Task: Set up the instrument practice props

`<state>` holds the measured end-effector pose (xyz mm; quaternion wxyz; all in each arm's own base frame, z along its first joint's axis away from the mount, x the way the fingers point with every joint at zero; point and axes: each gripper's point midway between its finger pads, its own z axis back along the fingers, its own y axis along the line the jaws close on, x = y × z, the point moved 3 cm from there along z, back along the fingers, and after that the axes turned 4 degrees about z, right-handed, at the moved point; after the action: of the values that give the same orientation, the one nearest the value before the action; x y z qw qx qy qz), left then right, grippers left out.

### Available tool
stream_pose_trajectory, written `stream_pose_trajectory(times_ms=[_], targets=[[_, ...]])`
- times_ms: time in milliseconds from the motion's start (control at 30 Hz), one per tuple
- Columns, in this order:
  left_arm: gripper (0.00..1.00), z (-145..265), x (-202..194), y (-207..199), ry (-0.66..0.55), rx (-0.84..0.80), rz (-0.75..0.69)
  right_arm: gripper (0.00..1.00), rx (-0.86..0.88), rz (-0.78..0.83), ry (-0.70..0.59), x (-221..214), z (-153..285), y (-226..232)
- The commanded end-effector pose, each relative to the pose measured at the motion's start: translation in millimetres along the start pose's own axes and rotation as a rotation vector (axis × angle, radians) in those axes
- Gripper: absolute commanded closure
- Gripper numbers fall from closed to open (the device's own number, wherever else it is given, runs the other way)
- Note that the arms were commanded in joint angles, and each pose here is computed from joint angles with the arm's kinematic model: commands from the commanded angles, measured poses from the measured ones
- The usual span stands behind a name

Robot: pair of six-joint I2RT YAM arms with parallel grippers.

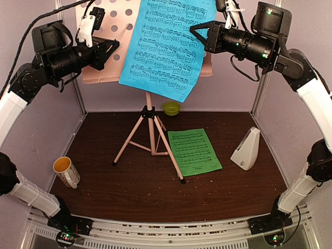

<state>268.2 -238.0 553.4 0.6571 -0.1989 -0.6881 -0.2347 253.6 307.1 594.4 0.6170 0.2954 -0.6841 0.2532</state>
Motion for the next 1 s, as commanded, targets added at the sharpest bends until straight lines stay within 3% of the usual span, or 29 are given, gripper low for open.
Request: stream_pose_trajectory(times_ms=[0, 533, 967], targets=[[1.00, 11, 21, 7, -0.099, 0.028, 0.021, 1.00, -0.041, 0.009, -0.053, 17, 5, -8], [1.00, 31, 43, -6, -0.415, -0.063, 0.007, 1.00, -0.040, 0.087, -0.161, 41, 1, -6], [1.00, 20, 33, -23, -0.407, -0.175, -0.041, 1.00, 0.106, 0.317, -0.254, 48, -19, 22]])
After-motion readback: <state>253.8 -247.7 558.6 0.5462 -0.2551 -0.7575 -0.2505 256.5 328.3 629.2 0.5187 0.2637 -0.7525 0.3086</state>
